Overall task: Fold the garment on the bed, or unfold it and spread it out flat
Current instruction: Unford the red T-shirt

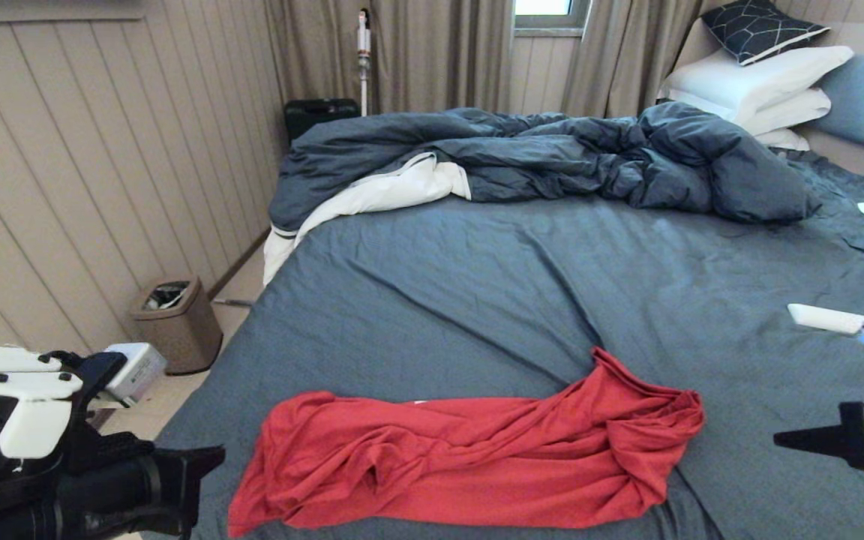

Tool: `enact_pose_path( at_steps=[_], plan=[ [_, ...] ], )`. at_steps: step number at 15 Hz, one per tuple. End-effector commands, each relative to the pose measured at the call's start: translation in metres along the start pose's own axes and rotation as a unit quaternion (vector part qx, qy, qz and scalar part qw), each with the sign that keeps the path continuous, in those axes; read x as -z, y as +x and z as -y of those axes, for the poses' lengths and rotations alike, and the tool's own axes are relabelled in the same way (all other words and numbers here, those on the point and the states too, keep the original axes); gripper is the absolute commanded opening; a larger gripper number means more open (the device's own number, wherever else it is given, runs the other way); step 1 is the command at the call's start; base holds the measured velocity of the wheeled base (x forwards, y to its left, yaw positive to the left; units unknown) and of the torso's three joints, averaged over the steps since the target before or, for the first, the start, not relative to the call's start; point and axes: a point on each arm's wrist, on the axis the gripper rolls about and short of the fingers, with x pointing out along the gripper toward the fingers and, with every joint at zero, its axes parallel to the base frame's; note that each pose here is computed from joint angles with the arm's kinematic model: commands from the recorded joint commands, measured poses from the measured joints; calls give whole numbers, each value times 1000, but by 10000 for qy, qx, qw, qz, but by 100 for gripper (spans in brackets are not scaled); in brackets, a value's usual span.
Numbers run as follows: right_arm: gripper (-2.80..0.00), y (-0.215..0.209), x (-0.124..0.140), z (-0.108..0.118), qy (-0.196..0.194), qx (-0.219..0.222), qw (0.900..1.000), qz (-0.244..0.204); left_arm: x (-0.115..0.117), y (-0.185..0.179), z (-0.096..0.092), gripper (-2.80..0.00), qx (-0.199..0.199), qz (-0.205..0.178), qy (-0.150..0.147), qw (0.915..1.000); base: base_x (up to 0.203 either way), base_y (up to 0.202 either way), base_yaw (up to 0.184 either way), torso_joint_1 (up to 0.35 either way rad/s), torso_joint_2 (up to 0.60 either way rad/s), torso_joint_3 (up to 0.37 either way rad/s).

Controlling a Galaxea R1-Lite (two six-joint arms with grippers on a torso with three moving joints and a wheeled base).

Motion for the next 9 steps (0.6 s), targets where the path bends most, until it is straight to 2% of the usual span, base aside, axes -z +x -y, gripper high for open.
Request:
enact_pose_path(
  at_steps=[1,4,7,9],
  plan=[
    [-280,3,-7,-15,-272,-249,9993,-13,-6,9,5,-280,148,-198,12,9997,0,0,0,0,0,0],
    [-280,14,-29,-46,-517,-728,9960,-94,-11,39,24,-280,255,-686,290,9969,0,0,0,0,0,0],
    [-280,42,-50,-50,-508,-789,9949,-359,-8,67,60,-280,582,-1093,983,9874,0,0,0,0,0,0],
    [-280,57,-63,-47,-500,-776,9948,-424,-21,81,82,-280,697,-927,1210,9859,0,0,0,0,0,0]
  ],
)
